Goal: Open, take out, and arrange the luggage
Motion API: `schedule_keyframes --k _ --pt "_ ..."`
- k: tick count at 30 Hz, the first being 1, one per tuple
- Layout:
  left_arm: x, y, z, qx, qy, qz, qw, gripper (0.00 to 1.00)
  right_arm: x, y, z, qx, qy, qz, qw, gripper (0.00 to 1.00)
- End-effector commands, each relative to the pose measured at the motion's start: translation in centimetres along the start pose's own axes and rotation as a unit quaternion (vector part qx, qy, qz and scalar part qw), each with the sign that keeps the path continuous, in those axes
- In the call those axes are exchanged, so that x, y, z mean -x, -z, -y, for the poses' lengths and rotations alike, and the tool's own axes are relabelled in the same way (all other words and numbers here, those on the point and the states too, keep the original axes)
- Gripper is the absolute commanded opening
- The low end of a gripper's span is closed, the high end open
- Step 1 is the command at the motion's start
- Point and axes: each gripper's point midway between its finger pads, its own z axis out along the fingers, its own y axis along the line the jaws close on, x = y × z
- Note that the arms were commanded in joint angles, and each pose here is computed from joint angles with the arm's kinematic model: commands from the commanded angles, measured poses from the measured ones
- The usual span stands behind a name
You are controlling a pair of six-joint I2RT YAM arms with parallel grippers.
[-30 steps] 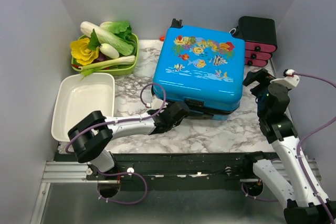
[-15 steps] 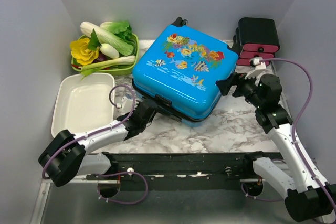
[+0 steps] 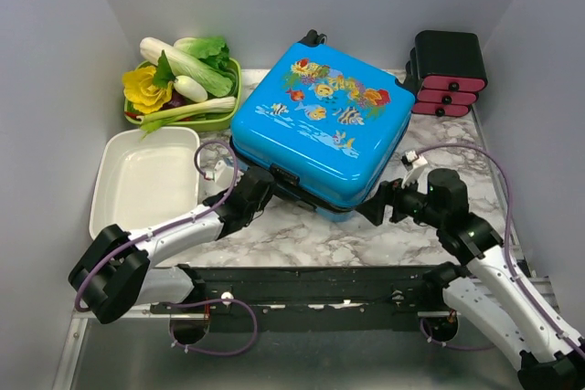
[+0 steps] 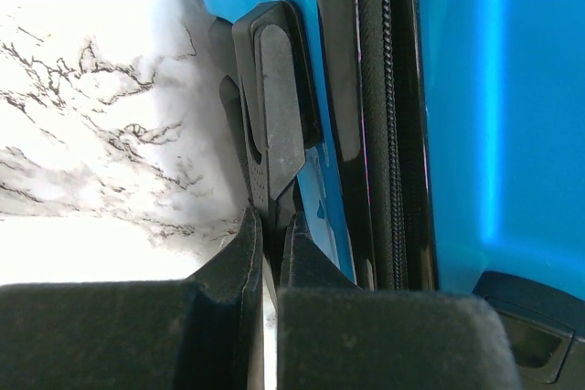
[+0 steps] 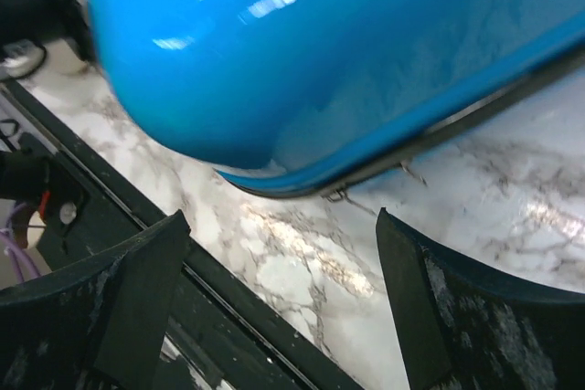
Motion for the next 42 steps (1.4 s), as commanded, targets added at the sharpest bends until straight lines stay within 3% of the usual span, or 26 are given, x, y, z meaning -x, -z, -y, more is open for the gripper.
schedule_keyframes --k 1,7,8,12,20,27,36,42 --pt "0.6 -0.8 -4.8 0.069 -0.082 0.009 0.994 0.0 -3.5 -0.7 1.0 -0.003 -0.022 -0.032 0.999 0.92" --pt "0.8 -1.2 -4.2 0.063 -0.086 0.01 0.994 0.0 -4.5 -2.5 3.1 -0.026 -0.005 -0.009 1.0 0.88" --pt "0.8 -1.3 -4.2 0.063 -0.086 0.01 0.994 0.0 -4.4 -2.8 3.4 -0.028 0.0 -0.004 1.0 0.83" --pt "0.6 -1.4 -4.5 0.07 -0.092 0.003 0.993 0.0 -2.9 -4.1 1.7 0.042 0.052 0.043 0.997 0.75" --pt "0.2 -1.8 -4.9 0.077 -0.097 -0.006 0.992 0.0 -3.4 -5.1 2.1 0.045 0.055 0.041 0.997 0.76" --pt "-0.8 -2.4 -4.6 0.076 -0.1 -0.025 0.992 0.0 -3.3 -5.3 1.3 0.078 0.077 0.059 0.992 0.63" --pt "-1.5 -2.5 -3.5 0.059 -0.086 -0.041 0.994 0.0 -3.1 -6.1 2.4 0.056 0.077 0.073 0.993 0.56" --pt "-1.5 -2.4 -3.3 0.056 -0.083 -0.044 0.994 0.0 -3.0 -6.2 3.4 0.03 0.066 0.085 0.994 0.4"
